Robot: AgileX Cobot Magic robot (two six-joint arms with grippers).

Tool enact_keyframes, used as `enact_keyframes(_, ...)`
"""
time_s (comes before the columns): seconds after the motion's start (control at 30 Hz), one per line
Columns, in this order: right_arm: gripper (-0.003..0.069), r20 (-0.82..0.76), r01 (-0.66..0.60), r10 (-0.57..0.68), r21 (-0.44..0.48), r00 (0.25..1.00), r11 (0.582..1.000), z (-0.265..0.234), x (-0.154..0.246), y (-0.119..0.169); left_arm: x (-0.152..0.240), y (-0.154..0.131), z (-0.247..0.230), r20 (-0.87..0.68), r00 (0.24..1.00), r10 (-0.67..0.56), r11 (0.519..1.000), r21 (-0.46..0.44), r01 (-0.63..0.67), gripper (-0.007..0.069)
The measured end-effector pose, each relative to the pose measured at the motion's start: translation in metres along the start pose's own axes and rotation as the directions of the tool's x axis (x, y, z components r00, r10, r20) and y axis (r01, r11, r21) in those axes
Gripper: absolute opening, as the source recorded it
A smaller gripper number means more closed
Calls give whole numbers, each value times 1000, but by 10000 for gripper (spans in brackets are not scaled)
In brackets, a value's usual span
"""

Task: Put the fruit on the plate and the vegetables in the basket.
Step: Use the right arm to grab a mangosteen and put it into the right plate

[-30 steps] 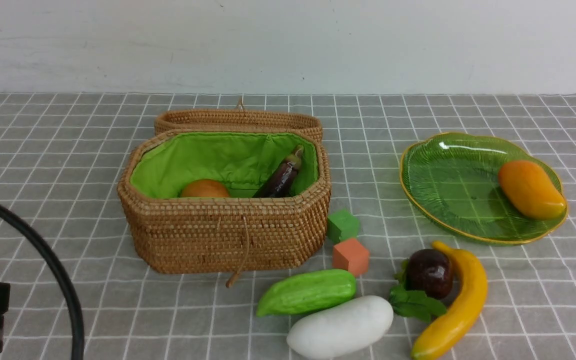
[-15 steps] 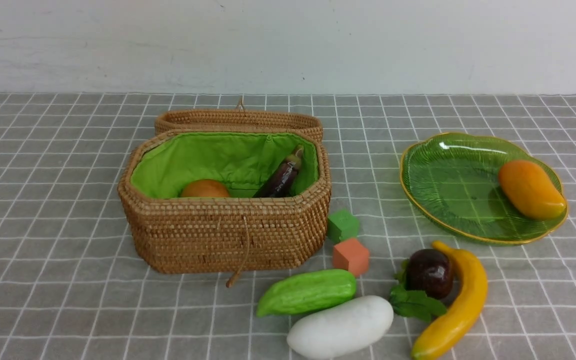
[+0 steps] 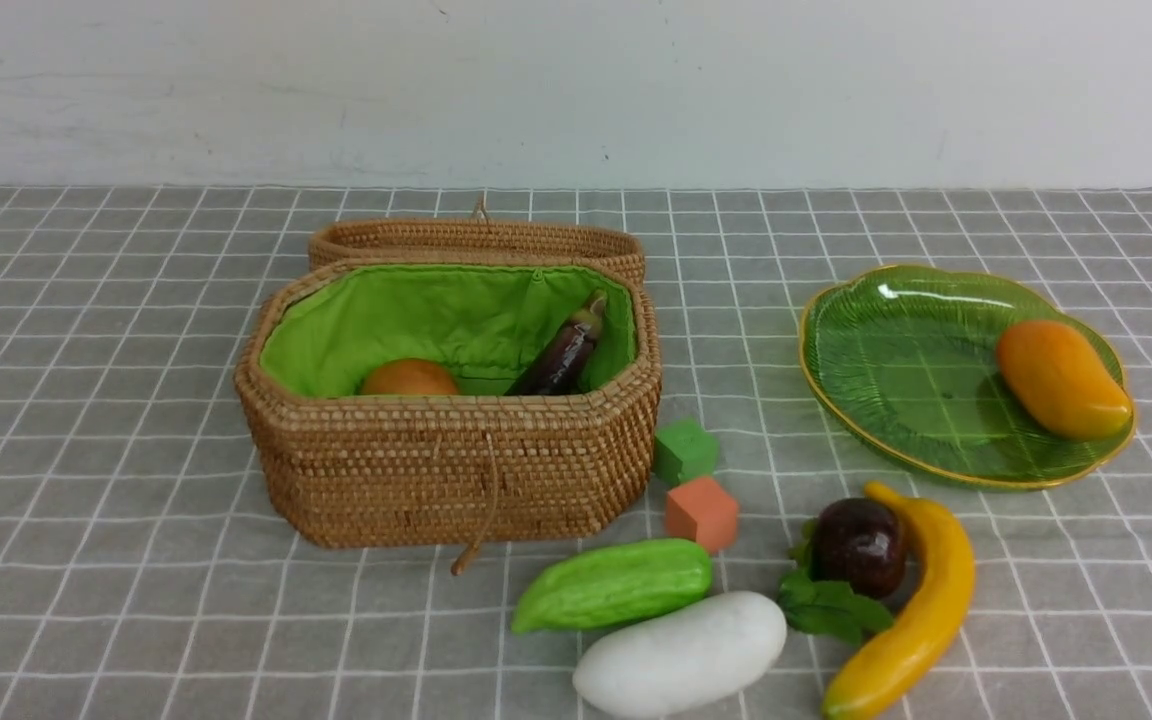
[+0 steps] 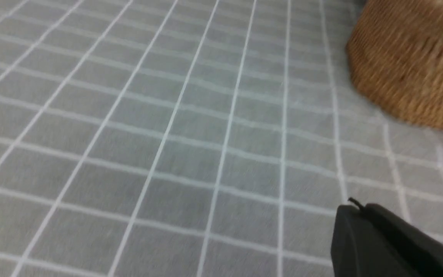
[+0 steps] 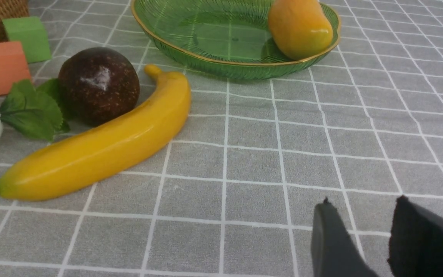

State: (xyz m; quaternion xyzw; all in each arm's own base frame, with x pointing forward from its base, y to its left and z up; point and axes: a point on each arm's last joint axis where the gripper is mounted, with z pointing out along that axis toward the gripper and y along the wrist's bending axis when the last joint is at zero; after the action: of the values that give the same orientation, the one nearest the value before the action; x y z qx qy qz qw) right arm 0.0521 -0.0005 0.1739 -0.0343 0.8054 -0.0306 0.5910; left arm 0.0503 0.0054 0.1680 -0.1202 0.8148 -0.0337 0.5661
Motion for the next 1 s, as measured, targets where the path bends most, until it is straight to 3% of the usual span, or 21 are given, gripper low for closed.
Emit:
enact_keyframes(0.6, 242, 1, 10, -10, 4, 1000, 1000, 0, 0, 0, -2, 0, 1, 44, 999, 16, 1000, 5, -17, -13)
enact_keyframes(0.8, 242, 190, -10, 5, 22, 982, 1000, 0, -15, -2, -2, 0, 1, 44, 999, 16, 1000, 5, -17, -13)
enact_keyframes(0.83, 242, 285, -108, 34, 246, 958, 963, -3, -24, -2, -2, 0, 1, 44, 999, 16, 1000, 5, -17, -13)
enact_keyframes(0.87, 242, 311, -49, 41, 17, 949, 999, -3, -25, -3, -2, 0, 1, 44, 999, 16, 1000, 5, -17, -13)
enact_keyframes(1.0, 242, 562, -55, 37, 15, 826, 998, -14, -48, -4, -2, 0, 1, 44, 999, 16, 1000, 5, -17, -13)
